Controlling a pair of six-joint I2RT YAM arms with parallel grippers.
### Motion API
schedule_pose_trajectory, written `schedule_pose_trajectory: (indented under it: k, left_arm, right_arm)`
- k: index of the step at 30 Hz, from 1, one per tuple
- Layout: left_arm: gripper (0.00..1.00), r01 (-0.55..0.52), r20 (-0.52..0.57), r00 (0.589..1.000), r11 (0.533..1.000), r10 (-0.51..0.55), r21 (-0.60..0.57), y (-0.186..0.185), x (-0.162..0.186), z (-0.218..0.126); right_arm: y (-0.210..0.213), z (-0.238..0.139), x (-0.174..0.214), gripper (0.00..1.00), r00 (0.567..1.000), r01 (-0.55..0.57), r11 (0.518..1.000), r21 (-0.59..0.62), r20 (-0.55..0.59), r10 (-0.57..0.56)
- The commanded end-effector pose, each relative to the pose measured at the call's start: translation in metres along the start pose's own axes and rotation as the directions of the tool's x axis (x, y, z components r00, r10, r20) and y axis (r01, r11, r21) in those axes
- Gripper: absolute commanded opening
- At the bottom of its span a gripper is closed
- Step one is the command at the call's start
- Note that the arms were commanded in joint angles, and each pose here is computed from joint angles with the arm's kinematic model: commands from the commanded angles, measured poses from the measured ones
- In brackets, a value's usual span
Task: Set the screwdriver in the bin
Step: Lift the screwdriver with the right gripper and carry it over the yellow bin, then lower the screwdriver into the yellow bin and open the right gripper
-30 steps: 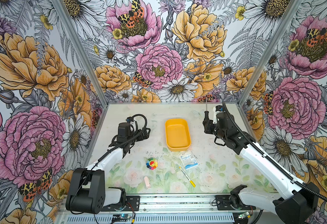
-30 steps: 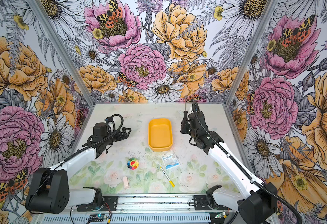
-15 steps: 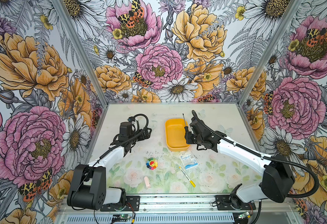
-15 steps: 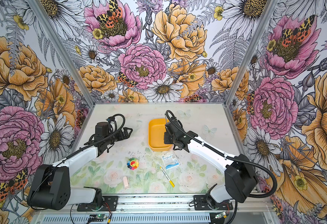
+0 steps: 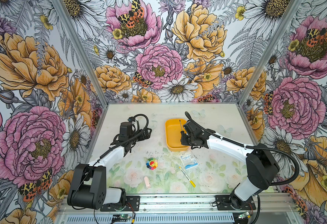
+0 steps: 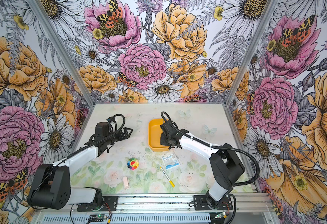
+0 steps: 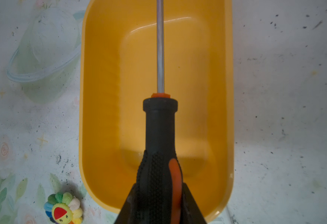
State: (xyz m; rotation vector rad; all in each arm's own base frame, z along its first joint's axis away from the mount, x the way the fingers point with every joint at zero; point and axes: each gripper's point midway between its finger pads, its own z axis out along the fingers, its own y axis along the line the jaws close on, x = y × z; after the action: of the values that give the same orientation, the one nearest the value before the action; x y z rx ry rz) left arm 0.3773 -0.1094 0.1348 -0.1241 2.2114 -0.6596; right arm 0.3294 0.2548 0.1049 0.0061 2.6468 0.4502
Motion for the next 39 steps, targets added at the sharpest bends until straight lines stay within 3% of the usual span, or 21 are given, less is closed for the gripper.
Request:
schedule_pose_trajectory:
  k: [1, 39]
  left_arm:
    - [0.99, -0.015, 0.017, 1.000, 0.999, 0.015, 0.043, -0.012, -0.007, 0.002]
    - [0.99, -0.013, -0.011, 1.000, 0.999, 0.014, 0.049, -0.011, 0.000, 0.009]
  right_arm:
    - [0.013, 0.002, -0.011, 0.00, 1.000, -0.017, 0.999, -0.028, 0.016, 0.018]
    - [0.014, 0.052, -0.009, 0.00, 0.998, -0.017, 1.000, 0.025, -0.063, 0.019]
